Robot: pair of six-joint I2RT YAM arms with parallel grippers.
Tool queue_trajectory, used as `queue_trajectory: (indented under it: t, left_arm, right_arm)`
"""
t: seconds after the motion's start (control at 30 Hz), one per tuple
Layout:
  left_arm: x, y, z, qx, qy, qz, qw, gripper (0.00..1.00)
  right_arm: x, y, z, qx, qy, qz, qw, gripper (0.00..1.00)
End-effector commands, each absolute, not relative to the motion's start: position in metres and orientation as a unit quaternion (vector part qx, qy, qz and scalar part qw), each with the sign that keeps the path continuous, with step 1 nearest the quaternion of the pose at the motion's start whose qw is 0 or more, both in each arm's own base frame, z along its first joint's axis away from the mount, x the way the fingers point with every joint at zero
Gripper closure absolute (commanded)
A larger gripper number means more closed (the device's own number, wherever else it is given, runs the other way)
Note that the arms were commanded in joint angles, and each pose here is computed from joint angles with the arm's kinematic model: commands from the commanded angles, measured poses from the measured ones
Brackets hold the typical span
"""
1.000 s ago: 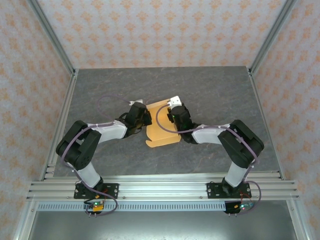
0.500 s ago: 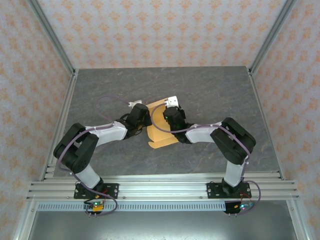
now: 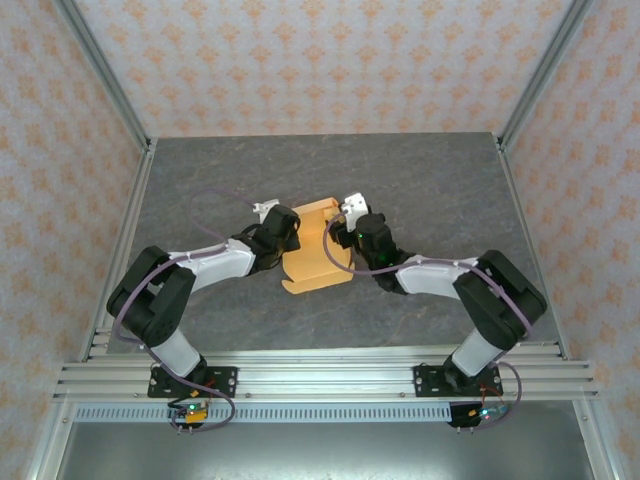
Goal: Fold the paper box
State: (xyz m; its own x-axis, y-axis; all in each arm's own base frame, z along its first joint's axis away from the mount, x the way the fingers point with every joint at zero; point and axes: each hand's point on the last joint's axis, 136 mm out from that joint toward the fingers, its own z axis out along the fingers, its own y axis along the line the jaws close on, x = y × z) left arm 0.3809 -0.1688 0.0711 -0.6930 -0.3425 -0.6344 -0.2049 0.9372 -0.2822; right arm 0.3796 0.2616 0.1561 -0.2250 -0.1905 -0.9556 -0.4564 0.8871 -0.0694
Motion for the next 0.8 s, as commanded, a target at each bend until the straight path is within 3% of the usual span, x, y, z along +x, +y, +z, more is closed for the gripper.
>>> queue_trajectory:
  t: [0.0,0.77]
  left_arm:
    - [0.384,-0.158,0.087,-0.156,0.909,-0.074,0.381,1.0]
    - [0.384,-0.175,0.09,-0.135,0.908,-0.121,0.378,1.0]
  right_arm:
    - [0.364,0.275,0.174,-0.268,0.751,0.175,0.578,0.36]
    - [0.376,0.248,0.162,-0.394,0.747,0.19,0.501,0.35]
